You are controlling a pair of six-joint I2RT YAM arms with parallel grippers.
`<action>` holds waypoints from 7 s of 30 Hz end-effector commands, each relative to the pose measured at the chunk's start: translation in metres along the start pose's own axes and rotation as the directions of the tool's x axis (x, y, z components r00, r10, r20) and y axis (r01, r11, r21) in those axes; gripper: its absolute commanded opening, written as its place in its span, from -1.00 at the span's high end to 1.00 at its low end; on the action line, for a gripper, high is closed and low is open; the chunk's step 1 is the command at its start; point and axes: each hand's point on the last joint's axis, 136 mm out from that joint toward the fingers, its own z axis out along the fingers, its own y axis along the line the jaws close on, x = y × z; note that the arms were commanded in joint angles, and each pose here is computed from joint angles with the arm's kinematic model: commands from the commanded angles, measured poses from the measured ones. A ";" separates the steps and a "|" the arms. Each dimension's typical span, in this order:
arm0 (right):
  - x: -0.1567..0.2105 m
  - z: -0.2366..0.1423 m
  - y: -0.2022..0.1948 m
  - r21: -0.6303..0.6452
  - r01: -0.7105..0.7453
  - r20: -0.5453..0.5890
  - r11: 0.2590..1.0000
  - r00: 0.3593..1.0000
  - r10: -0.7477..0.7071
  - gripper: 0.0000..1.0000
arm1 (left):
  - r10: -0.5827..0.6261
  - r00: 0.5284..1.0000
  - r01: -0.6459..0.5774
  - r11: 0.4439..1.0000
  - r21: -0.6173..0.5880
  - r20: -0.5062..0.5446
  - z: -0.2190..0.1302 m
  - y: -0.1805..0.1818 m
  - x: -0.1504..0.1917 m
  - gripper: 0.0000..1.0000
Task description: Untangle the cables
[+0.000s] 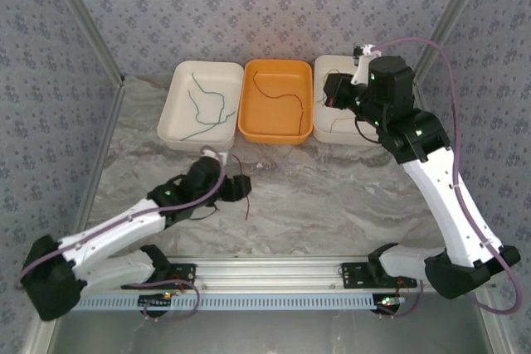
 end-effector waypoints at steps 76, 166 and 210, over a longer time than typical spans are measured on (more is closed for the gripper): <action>-0.268 0.030 -0.074 -0.092 0.020 0.554 0.996 0.832 0.034 1.00 | 0.096 0.991 -0.128 0.901 0.414 0.097 0.202 -0.245 -0.125 1.00; 0.326 0.081 0.028 -0.088 0.298 -0.494 0.951 0.816 -0.301 0.00 | -0.589 0.782 0.620 0.706 -0.342 0.202 -0.053 0.178 0.033 -0.12; 0.259 0.117 -0.086 0.373 0.374 -0.445 0.849 0.875 -0.190 1.00 | -0.479 0.850 0.523 0.721 -0.454 0.219 -0.001 0.207 -0.005 1.00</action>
